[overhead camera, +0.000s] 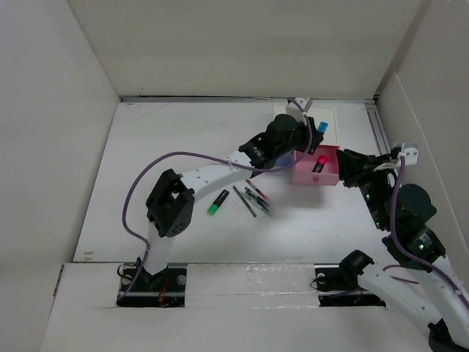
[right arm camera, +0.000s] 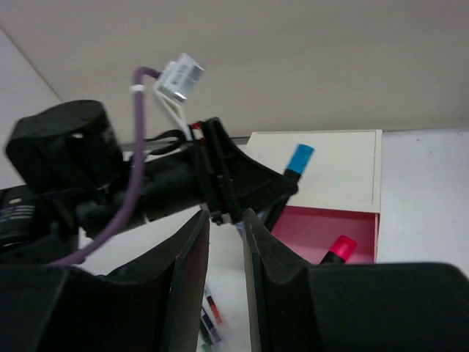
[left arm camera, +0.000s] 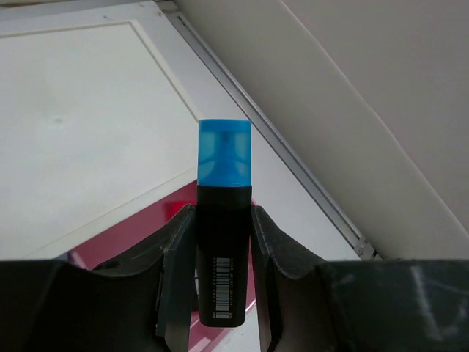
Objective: Organize the desk
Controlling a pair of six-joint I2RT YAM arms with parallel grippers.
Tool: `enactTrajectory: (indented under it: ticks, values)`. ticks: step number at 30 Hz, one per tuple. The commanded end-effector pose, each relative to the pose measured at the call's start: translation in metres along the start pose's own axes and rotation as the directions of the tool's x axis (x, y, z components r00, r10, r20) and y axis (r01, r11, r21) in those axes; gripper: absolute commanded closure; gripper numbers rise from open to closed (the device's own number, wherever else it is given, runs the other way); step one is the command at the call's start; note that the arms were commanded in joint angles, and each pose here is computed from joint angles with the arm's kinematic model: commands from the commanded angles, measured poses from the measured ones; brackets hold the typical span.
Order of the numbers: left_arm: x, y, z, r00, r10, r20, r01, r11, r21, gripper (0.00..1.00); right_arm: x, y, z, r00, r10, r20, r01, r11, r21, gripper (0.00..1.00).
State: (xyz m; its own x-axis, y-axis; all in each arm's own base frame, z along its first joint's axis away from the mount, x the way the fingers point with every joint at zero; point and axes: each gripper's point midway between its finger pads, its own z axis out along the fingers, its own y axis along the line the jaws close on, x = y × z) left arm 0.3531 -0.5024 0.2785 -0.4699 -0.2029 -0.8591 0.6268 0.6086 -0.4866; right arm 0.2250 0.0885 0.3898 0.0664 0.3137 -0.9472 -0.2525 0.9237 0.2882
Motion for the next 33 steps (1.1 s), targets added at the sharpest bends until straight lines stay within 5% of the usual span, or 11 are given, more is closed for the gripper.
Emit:
enactTrajectory:
  ticks: [1,10,16,21,24,28,33]
  values:
    - [-0.028,-0.049,0.007,0.998,0.041,0.047,-0.048,0.985,0.168,1.00,-0.010,0.002,-0.005,1.000,-0.006,0.030,0.006,1.000,-0.018,0.69]
    - [0.013,-0.031,0.033,0.995,0.091,-0.048,-0.083,0.985,0.150,0.94,-0.001,-0.005,-0.006,1.000,-0.019,0.013,0.019,1.000,0.005,0.69]
    - [0.032,-0.015,0.032,0.988,0.121,-0.091,-0.110,0.988,0.113,0.69,0.008,-0.003,-0.001,1.000,-0.022,-0.007,0.022,1.000,0.001,0.69]
    - [0.000,-0.027,0.014,0.992,0.129,-0.012,-0.127,0.985,0.120,0.37,0.016,-0.002,0.001,0.999,-0.024,-0.026,0.024,1.000,-0.006,0.69]
    - [-0.031,-0.042,-0.002,0.990,0.133,0.052,-0.139,0.981,0.137,0.37,0.021,-0.002,0.003,0.998,-0.034,-0.048,0.034,0.999,-0.006,0.69]
    - [-0.090,-0.040,-0.045,0.976,0.099,0.192,-0.105,0.994,0.024,0.44,0.027,0.007,0.008,0.995,-0.056,-0.081,0.052,0.998,-0.047,0.83]
    - [-0.115,0.049,-0.120,0.937,-0.051,0.346,0.108,0.983,-0.147,0.65,0.061,0.024,0.024,0.980,-0.086,-0.178,0.063,0.990,-0.127,0.96]
